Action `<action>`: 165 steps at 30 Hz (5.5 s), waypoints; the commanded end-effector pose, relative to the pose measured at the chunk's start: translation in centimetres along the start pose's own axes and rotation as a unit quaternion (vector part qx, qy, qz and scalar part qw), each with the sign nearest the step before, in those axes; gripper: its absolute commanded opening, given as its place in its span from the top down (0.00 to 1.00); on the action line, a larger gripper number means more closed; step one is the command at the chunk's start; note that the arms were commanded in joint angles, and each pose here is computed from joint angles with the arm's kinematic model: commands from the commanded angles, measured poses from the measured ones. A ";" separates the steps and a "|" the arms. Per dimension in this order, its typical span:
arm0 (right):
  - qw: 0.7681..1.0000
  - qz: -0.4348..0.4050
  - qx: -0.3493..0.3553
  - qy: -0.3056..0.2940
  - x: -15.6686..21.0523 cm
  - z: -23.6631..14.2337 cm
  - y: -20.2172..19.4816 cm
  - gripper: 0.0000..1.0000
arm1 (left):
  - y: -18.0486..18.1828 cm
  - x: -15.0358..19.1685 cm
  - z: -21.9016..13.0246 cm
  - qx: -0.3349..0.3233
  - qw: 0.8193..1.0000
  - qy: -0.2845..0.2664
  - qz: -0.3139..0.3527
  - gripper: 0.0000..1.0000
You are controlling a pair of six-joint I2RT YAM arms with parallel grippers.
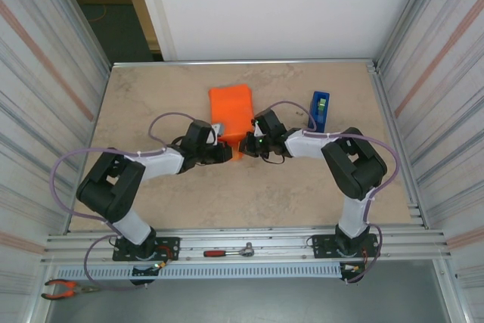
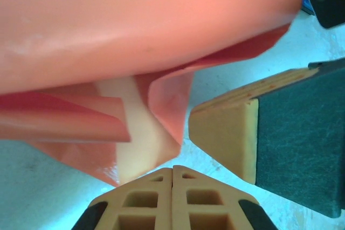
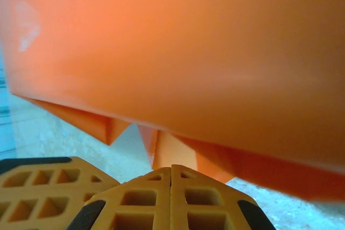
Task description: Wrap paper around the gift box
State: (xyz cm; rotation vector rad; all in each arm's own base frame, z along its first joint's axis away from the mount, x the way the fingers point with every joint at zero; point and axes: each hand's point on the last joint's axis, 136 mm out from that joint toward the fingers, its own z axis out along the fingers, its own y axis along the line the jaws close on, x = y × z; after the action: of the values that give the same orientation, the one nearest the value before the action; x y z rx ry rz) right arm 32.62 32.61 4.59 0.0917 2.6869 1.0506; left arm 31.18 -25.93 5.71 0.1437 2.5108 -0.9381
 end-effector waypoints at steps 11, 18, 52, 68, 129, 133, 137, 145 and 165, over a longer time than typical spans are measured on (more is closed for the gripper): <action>0.999 0.015 0.031 0.032 2.0 1.7 -2.6 1.00 | 2.6 1.6 2.8 -0.023 0.999 0.022 0.002 1.00; 1.000 0.007 0.013 0.012 1.1 0.1 -0.7 1.00 | 3.0 2.9 2.7 -0.020 0.999 0.033 0.000 1.00; 0.999 0.010 0.035 0.011 1.8 1.1 -0.9 1.00 | 7.6 -3.9 -9.8 -0.133 0.976 -0.158 -0.069 0.93; 1.000 0.009 0.015 -0.018 -1.1 -1.7 -0.9 1.00 | 9.9 -3.6 -5.0 -0.078 0.990 -0.069 -0.090 0.95; 0.999 0.020 0.028 -0.013 -3.0 2.6 -2.2 1.00 | -2.2 -6.5 -1.7 0.079 0.995 -0.055 -0.018 0.93; 0.999 0.022 0.031 -0.009 -2.5 2.7 -2.6 1.00 | -1.1 -7.5 -5.3 0.073 0.993 -0.090 -0.029 0.91; 0.999 0.024 0.034 -0.007 -2.3 2.7 -2.9 1.00 | 2.4 -7.1 -7.7 0.032 0.991 -0.119 -0.056 0.91; 0.999 0.023 0.034 -0.001 -2.0 2.7 -3.0 1.00 | 7.6 -4.6 -6.8 -0.021 0.990 -0.095 -0.098 0.98; 0.999 0.019 0.035 0.007 -1.3 2.6 -2.9 1.00 | 7.3 -3.0 -4.9 -0.027 0.990 -0.102 -0.097 0.76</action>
State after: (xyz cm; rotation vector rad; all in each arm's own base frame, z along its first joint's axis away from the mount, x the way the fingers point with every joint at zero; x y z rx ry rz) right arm 35.81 32.37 1.99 0.1909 2.7040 1.0047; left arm 33.48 -17.37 5.99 -0.1886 2.4114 -0.9395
